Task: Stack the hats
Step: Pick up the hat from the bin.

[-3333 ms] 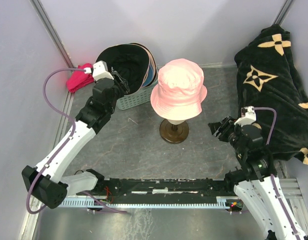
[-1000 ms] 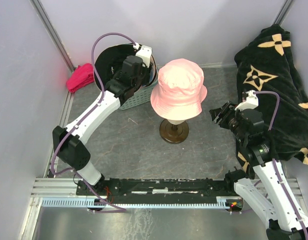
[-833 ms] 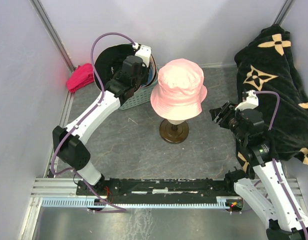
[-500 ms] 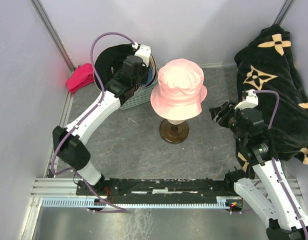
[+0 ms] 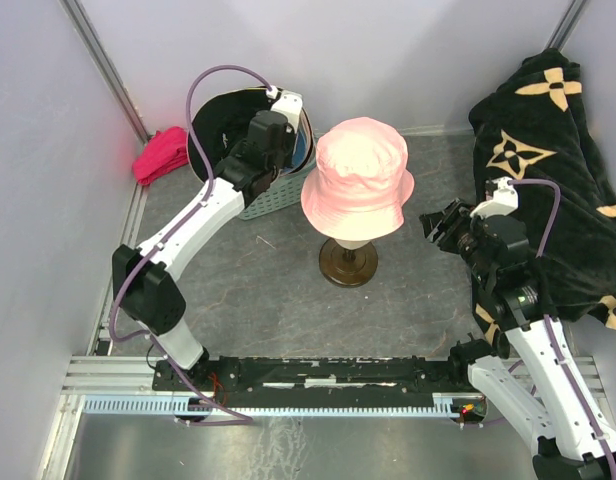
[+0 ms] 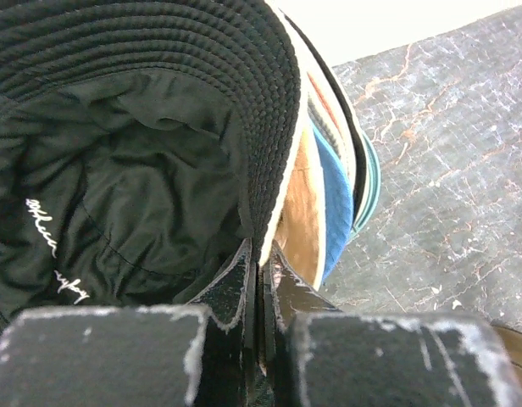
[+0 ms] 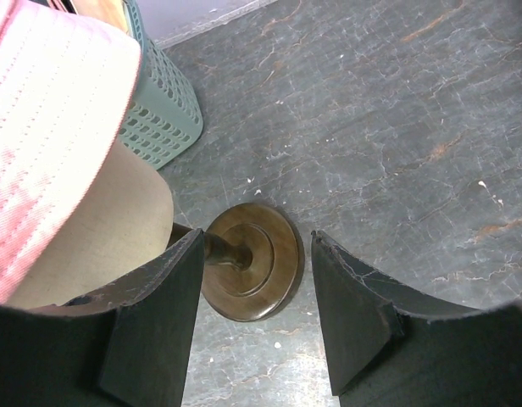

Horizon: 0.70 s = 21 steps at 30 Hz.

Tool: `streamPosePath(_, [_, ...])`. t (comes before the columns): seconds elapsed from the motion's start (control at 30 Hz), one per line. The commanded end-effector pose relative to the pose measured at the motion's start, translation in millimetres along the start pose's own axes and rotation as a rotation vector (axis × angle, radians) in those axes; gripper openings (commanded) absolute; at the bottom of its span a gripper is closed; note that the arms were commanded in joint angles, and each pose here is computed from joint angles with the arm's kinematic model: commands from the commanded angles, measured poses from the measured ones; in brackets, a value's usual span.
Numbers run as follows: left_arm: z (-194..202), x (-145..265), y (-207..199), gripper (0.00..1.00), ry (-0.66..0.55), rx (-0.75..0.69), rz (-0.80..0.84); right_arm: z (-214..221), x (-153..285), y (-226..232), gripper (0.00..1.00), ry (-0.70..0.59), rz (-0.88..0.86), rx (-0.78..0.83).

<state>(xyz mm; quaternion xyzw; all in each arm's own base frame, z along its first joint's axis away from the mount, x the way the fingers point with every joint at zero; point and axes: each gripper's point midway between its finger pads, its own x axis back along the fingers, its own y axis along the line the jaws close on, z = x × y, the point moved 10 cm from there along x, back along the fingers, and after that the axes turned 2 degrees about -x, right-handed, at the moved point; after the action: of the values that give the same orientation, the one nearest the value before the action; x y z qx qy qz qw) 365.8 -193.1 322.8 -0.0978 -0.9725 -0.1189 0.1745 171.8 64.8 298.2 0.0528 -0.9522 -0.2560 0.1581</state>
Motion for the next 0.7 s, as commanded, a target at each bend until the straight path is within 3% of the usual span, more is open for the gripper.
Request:
streamPosePath(0.0, [-44.5, 16.0, 19.8, 0.03, -0.160, 0.100, -0.047, -22.0, 7.1, 11.9, 0.62, -0.087, -0.039, 0.018])
streamPosePath(0.3, [-101.3, 41.1, 41.8, 0.03, -0.298, 0.187, -0.113, -33.0, 7.3, 16.5, 0.62, -0.133, -0.038, 0.018])
streamPosePath(0.67, [-154.1, 66.3, 58.2, 0.03, -0.483, 0.438, -0.189, -54.0, -14.9, 24.1, 0.61, -0.270, -0.019, 0.003])
